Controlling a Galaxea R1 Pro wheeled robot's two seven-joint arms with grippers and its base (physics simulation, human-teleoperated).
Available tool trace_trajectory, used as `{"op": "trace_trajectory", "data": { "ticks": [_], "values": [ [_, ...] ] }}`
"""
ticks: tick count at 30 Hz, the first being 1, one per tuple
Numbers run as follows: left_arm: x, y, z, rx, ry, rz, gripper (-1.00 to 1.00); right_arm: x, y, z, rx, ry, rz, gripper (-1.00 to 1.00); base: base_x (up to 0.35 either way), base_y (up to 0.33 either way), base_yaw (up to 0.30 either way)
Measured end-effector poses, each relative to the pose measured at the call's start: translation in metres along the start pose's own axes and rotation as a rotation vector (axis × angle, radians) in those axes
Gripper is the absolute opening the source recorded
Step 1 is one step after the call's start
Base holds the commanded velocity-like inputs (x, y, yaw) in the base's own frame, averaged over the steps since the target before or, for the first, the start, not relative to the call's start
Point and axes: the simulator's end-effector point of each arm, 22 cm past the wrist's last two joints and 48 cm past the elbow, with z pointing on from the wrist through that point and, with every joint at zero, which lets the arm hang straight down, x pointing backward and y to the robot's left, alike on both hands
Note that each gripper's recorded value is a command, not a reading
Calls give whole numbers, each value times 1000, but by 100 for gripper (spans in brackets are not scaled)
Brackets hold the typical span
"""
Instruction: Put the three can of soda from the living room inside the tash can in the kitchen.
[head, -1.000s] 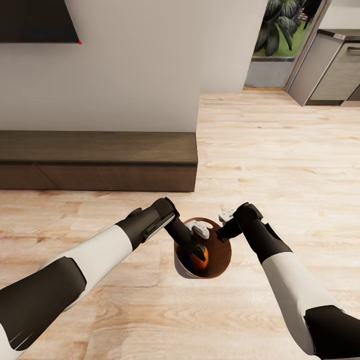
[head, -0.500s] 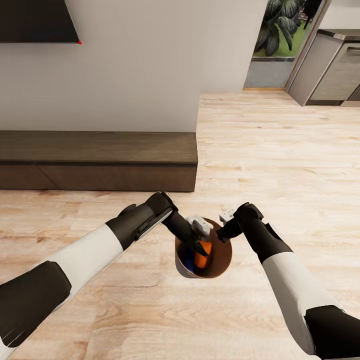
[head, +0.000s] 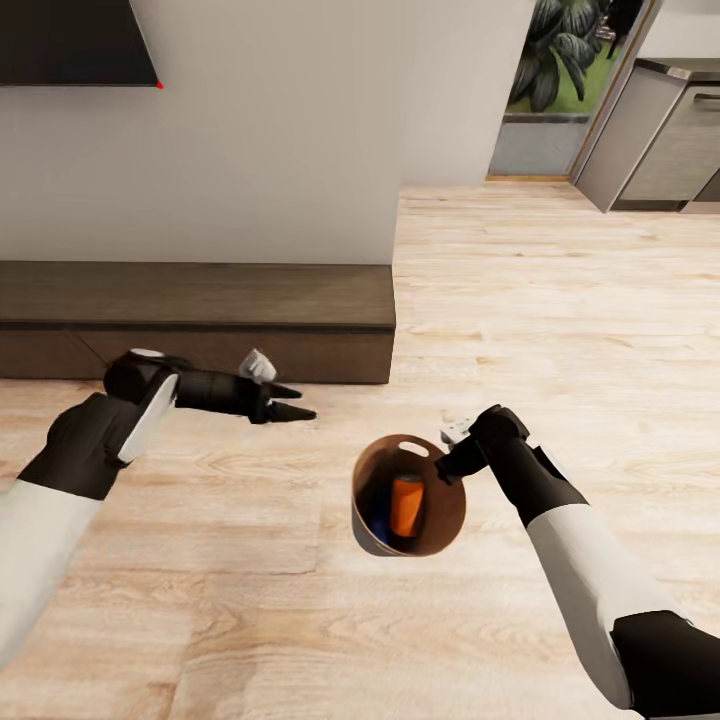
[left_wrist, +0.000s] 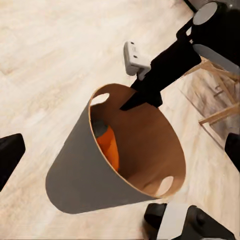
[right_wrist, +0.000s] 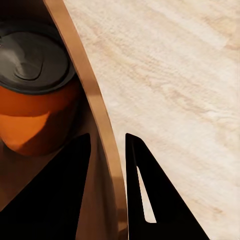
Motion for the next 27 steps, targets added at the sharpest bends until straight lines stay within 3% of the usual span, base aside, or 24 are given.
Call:
{"op": "trace_trajectory", "data": {
  "ticks": [4,9,13,14,15,16,18,20,24,25,27],
  "values": [
    [9,21,-35,-23,-130,-47,100,2,-4,-1,-3,-2,10,-100,0,0,0],
    [46,43,-41,-70,-163,-71,100,13,-27,-5,16,6,39,-100,0,0,0],
    [114,92,-36,-213,-111,-117,100,35,-79,-18,67,2,119,-100,0,0,0],
    [138,112,-36,-278,-86,-131,100,43,-92,-21,69,3,166,-100,0,0,0],
    [151,122,-36,-309,-75,-141,100,45,-103,-25,89,-5,170,-100,0,0,0],
    [189,150,-36,-402,-51,-153,100,56,-115,-29,80,-6,230,-100,0,0,0],
    [221,165,-35,-449,-31,-194,100,64,-136,-35,135,-1,223,-100,0,0,0],
    [247,179,-36,-512,-17,-219,100,73,-150,-39,149,-8,232,-100,0,0,0],
    [266,190,-31,-578,-6,-241,100,91,-164,-37,126,-63,280,-100,0,0,0],
    [271,195,-29,-613,-6,-243,100,103,-170,-34,106,-113,315,-100,0,0,0],
    [272,198,-29,-633,-6,-244,100,109,-179,-34,126,-130,306,-100,0,0,0]
  ]
}}
